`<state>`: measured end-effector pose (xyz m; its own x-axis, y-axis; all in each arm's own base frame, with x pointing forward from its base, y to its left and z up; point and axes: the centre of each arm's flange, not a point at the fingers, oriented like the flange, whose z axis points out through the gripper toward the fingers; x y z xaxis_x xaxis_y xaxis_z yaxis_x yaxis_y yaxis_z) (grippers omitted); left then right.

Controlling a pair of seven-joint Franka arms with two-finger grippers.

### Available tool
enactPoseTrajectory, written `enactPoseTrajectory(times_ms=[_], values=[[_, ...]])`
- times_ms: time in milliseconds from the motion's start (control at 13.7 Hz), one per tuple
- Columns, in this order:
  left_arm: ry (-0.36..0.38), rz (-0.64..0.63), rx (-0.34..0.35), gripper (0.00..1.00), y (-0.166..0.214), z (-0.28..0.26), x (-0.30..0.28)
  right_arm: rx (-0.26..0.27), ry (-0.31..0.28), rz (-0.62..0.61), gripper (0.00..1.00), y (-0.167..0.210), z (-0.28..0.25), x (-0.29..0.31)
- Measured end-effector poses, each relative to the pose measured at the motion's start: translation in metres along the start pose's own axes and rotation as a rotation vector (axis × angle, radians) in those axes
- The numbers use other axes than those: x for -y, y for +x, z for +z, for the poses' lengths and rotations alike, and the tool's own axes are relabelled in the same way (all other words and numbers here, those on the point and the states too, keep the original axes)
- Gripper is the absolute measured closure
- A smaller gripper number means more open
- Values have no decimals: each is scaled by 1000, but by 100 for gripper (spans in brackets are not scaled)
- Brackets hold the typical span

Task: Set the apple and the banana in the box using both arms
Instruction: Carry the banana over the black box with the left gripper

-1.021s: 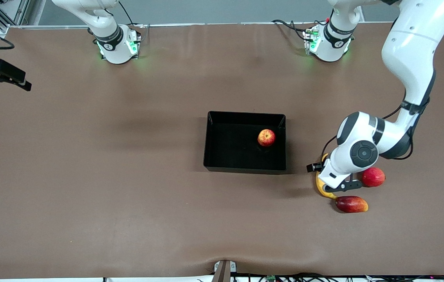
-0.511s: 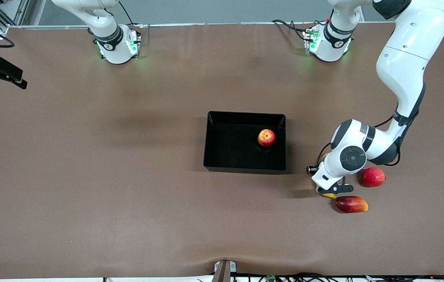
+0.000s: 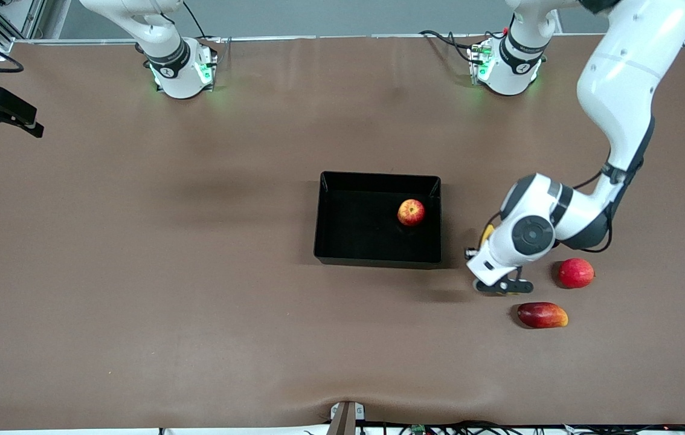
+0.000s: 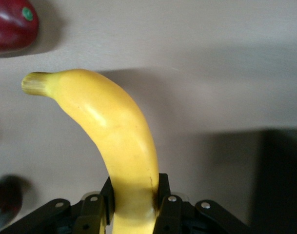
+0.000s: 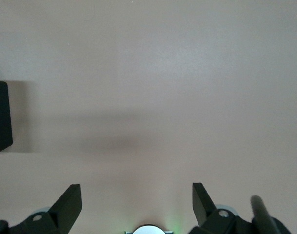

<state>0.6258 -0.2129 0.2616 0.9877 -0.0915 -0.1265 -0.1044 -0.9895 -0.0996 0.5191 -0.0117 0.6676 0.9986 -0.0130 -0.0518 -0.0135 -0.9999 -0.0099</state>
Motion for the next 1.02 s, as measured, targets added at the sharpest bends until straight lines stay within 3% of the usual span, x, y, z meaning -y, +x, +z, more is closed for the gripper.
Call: enactPoseTrajectory(times_ms=[219,438,730,1021], values=[[34,121,-33,63,-41,-87,-61,-5,1,-2,0,0,-2,1],[14,215,-86,63,-72,-126,-119,-5,2,-3,0,0,-2,1],[-18,249,-92,63,-102,-122,-201,-5,5,-2,0,0,-2,1],[-49,257,-116,63,-105,-96,-266,-4,6,0,0,0,-2,0]])
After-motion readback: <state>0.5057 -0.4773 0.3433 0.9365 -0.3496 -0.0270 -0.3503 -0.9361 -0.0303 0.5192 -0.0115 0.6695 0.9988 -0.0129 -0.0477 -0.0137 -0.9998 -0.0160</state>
